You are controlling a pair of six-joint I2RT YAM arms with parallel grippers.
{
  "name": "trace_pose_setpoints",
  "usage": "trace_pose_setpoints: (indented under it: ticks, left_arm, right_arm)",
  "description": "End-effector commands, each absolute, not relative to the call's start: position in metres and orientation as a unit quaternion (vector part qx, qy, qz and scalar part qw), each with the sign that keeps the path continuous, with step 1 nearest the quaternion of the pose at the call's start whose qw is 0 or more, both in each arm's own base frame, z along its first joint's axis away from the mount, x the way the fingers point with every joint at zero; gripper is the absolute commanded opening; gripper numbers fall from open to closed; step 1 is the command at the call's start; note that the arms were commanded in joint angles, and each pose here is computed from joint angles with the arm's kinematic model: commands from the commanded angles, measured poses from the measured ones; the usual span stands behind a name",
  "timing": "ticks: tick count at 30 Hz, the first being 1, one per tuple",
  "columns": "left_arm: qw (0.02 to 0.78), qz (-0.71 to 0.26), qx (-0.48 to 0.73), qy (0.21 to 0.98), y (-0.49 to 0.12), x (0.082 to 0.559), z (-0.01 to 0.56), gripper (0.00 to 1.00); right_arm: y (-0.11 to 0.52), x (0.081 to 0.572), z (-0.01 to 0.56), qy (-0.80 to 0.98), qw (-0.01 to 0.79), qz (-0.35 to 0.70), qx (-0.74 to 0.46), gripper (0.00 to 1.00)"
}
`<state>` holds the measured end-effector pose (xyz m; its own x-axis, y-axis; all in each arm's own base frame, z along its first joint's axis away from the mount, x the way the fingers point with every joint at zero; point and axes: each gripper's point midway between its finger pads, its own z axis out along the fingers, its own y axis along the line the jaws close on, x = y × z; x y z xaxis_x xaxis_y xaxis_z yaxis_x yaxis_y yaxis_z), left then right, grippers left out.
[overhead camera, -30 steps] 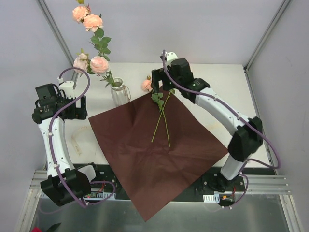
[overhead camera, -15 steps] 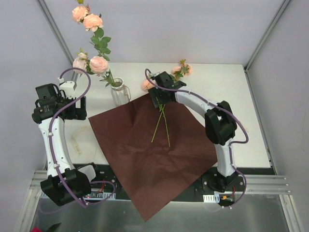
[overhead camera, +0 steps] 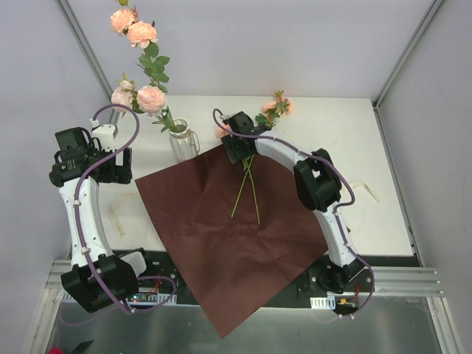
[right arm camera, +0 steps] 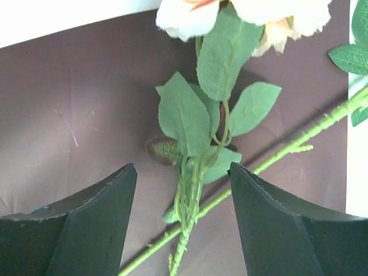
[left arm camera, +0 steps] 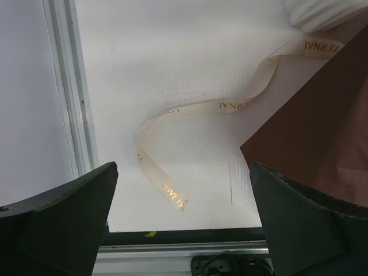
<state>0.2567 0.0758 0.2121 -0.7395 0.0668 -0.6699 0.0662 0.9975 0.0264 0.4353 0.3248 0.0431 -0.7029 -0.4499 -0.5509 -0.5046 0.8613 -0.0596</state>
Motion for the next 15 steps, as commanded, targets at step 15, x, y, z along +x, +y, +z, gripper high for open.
trace_pose_setpoints:
  ticks: [15]
  left_arm:
    - [0.356, 0.025, 0.048, 0.933, 0.081, 0.245, 0.212, 0.99]
  right_arm:
    - [0.33, 0.457, 0.04, 0.932, 0.276, 0.062, -0.228, 0.35]
